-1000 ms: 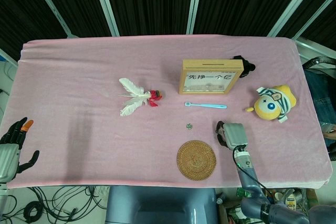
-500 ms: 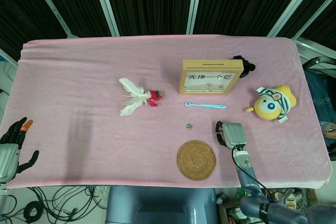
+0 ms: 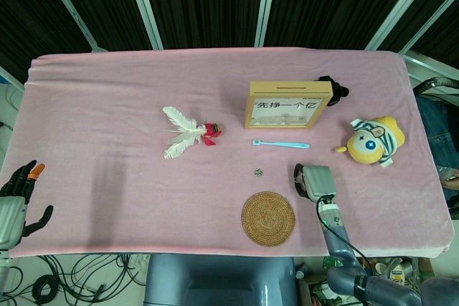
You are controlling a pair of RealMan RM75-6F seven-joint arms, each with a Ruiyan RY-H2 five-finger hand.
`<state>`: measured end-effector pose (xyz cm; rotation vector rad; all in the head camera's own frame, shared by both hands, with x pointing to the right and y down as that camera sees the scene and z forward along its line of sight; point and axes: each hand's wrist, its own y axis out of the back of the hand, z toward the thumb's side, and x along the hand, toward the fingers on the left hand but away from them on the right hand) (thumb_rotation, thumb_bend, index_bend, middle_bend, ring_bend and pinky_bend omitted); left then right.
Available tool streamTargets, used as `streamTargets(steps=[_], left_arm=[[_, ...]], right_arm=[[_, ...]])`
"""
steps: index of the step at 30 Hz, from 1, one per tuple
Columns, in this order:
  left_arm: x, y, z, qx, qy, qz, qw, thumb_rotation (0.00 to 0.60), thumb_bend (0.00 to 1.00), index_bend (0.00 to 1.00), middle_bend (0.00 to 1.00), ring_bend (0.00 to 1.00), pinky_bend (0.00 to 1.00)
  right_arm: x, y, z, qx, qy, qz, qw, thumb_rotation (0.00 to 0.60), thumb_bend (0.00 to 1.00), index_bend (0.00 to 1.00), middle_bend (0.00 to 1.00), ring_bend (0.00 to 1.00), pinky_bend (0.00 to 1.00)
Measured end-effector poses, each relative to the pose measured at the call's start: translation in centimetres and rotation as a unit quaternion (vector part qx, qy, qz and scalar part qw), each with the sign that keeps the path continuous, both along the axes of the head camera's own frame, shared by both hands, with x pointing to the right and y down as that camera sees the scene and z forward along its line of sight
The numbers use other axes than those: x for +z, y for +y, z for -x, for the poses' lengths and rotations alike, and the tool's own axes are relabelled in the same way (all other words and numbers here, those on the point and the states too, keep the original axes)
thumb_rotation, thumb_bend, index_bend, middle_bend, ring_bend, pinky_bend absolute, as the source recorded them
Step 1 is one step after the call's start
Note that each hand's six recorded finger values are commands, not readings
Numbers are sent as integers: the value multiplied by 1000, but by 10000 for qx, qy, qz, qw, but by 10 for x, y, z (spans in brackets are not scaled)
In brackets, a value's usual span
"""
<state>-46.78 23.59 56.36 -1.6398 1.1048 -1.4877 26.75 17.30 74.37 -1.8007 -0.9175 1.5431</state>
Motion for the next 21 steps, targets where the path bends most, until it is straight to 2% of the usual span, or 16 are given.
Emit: streamTargets(steps=[10, 21], left_arm=[[0, 0, 0, -20, 12, 9, 10000, 600, 355, 12, 2, 0, 214], [0, 1, 0, -26, 25, 29, 10000, 600, 354, 12, 1, 0, 214]], right_arm=[[-2, -2, -1, -3, 7, -12, 10000, 600, 339, 520, 889, 947, 958], [-3, -3, -1, -10, 8, -29, 10000, 600, 339, 577, 890, 947, 958]])
